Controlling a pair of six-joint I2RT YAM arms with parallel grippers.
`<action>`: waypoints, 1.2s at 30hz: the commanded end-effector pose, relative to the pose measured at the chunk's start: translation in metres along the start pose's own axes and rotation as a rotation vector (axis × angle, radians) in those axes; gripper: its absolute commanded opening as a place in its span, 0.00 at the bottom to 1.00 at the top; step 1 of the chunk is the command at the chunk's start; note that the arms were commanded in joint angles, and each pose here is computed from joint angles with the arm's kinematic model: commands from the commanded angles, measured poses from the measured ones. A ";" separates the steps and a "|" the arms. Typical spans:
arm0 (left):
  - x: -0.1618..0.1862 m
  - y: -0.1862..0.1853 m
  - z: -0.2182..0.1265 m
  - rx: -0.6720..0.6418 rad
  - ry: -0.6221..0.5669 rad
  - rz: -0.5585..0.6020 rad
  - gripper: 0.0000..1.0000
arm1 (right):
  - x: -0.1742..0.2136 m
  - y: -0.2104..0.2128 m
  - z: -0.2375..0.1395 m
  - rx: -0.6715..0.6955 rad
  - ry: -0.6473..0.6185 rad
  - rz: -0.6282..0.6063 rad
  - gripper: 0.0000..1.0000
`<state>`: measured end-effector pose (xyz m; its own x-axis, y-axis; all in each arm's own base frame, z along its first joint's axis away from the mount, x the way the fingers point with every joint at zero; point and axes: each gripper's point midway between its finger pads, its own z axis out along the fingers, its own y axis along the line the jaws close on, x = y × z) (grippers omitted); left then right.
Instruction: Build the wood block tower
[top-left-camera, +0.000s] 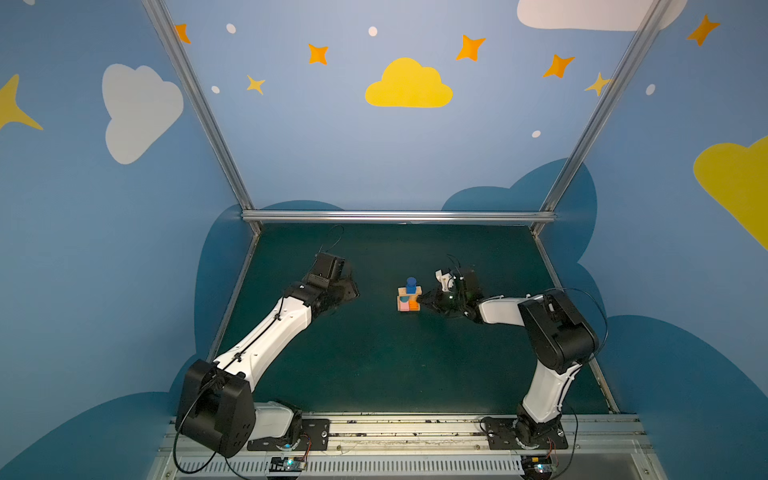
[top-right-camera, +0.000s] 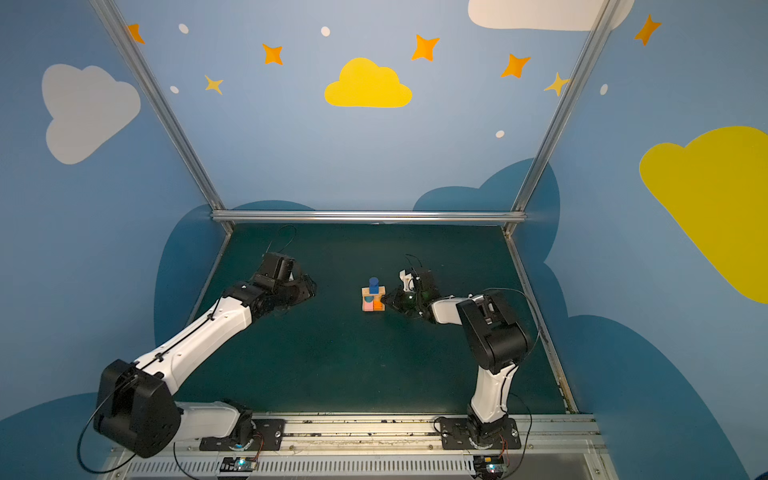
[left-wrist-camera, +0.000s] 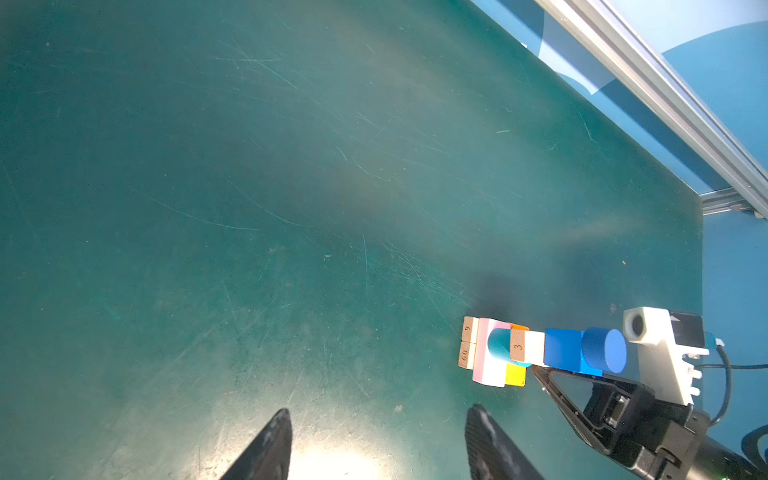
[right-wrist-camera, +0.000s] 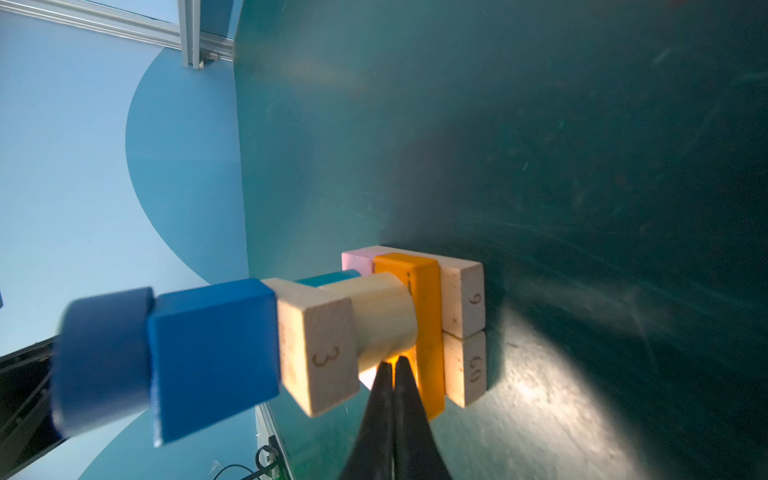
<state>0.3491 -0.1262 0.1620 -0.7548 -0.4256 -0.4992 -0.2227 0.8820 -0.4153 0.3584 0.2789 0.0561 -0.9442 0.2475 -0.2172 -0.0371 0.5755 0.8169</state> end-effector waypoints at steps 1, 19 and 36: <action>0.002 0.006 0.000 -0.019 0.004 0.008 0.66 | -0.001 0.006 0.002 -0.012 0.003 -0.009 0.00; -0.004 0.003 -0.011 -0.008 -0.023 0.016 0.66 | 0.020 0.010 -0.041 0.079 -0.002 -0.048 0.00; -0.023 0.030 -0.070 -0.092 -0.211 0.102 0.68 | 0.010 0.054 -0.193 0.284 -0.317 -0.312 0.00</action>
<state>0.3243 -0.0944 0.2140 -0.6509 -0.4015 -0.6443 -0.1925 0.9082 -0.3715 0.2897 0.1850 0.2038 -0.7677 0.2672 -0.5824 -0.2019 0.7617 0.6156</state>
